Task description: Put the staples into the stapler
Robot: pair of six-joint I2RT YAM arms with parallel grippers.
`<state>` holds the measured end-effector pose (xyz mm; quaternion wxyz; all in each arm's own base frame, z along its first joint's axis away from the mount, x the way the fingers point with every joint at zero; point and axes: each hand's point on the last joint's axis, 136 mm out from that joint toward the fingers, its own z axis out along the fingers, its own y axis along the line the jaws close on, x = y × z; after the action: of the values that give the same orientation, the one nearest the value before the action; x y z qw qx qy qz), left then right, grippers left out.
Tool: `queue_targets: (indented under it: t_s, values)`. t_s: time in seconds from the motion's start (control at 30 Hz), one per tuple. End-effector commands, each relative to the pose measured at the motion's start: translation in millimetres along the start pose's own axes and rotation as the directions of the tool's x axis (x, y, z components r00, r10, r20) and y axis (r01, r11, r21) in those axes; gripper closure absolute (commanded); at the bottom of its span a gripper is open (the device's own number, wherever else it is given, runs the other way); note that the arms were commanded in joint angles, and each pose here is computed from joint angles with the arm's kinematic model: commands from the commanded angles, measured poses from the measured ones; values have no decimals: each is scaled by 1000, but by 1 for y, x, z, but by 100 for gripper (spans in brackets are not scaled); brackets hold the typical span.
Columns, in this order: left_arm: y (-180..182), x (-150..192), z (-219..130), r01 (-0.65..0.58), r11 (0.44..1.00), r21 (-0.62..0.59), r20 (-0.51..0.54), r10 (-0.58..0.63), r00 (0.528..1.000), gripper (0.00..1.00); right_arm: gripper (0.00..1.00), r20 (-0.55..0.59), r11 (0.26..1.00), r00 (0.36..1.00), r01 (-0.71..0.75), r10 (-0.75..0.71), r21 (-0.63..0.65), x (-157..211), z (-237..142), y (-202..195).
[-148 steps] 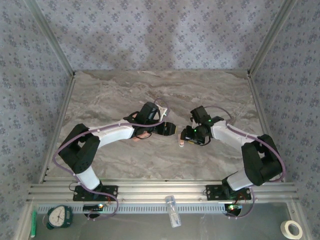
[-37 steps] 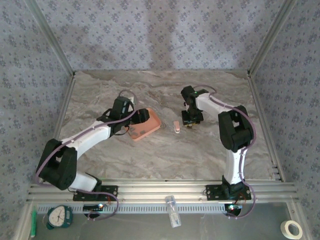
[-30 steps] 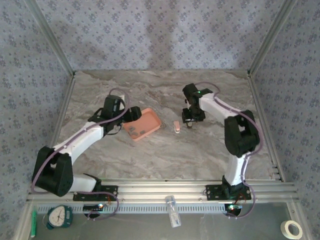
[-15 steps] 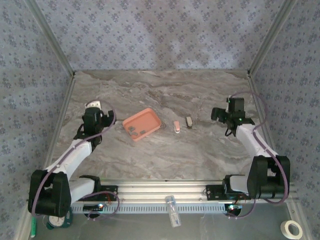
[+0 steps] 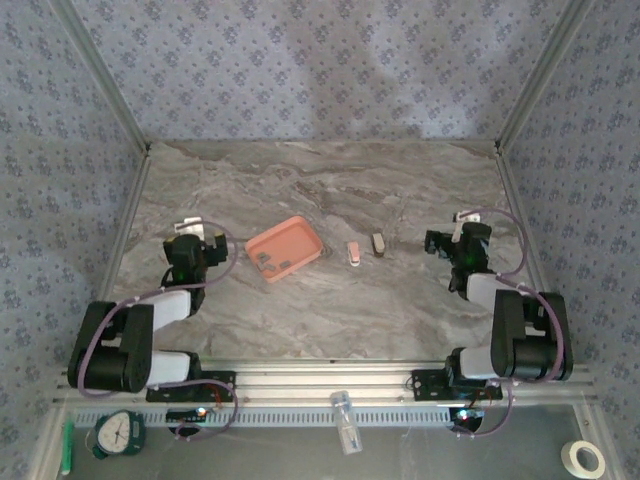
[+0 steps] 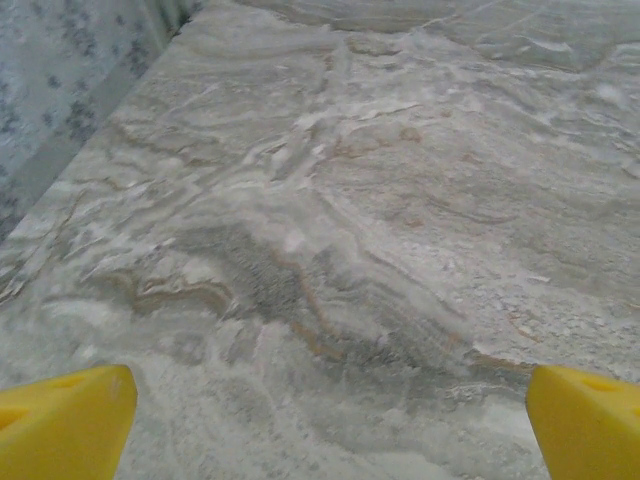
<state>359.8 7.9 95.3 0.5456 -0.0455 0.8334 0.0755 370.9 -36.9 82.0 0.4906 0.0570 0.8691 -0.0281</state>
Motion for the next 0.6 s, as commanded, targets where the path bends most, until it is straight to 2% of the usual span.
queue_targets:
  t_s: [0.0, 0.07, 0.1, 0.13, 0.17, 0.2, 0.27, 0.33, 0.57]
  values:
    - [-4, -22, 3, -25, 999, 45, 161, 17, 987, 0, 0, 153, 999, 988, -12, 19, -46, -28, 5, 5]
    - [-5, -20, 8, -29, 998, 46, 246, 17, 969, 0, 0, 168, 998, 985, 38, -30, -42, -14, 12, 15]
    - [-4, -12, 12, -34, 999, 22, 211, 28, 977, 0, 0, 192, 998, 980, 52, -44, -41, -12, 13, 20]
    - [1, -4, 17, -21, 1000, 2, 119, 21, 993, 0, 0, 161, 998, 986, 52, -49, -18, -10, 13, 17]
    - [10, -10, 24, 27, 1000, -4, 77, -27, 997, 0, 0, 144, 999, 988, 52, -49, -15, -11, 14, 16]
    - [24, -14, 37, 82, 996, -43, 78, -78, 994, 0, 0, 180, 998, 982, 55, -52, -13, -15, 13, 16]
    - [30, -7, 32, 111, 992, -65, 47, -108, 993, 0, 0, 151, 998, 987, 56, -54, -9, -12, 13, 16]
    - [26, -10, 33, 96, 994, -51, 77, -92, 993, 0, 0, 166, 998, 985, 56, -54, -10, -12, 13, 16]
    - [17, -10, 36, 68, 998, -8, 44, -68, 997, 0, 0, 156, 998, 986, 54, -52, -13, -11, 14, 16]
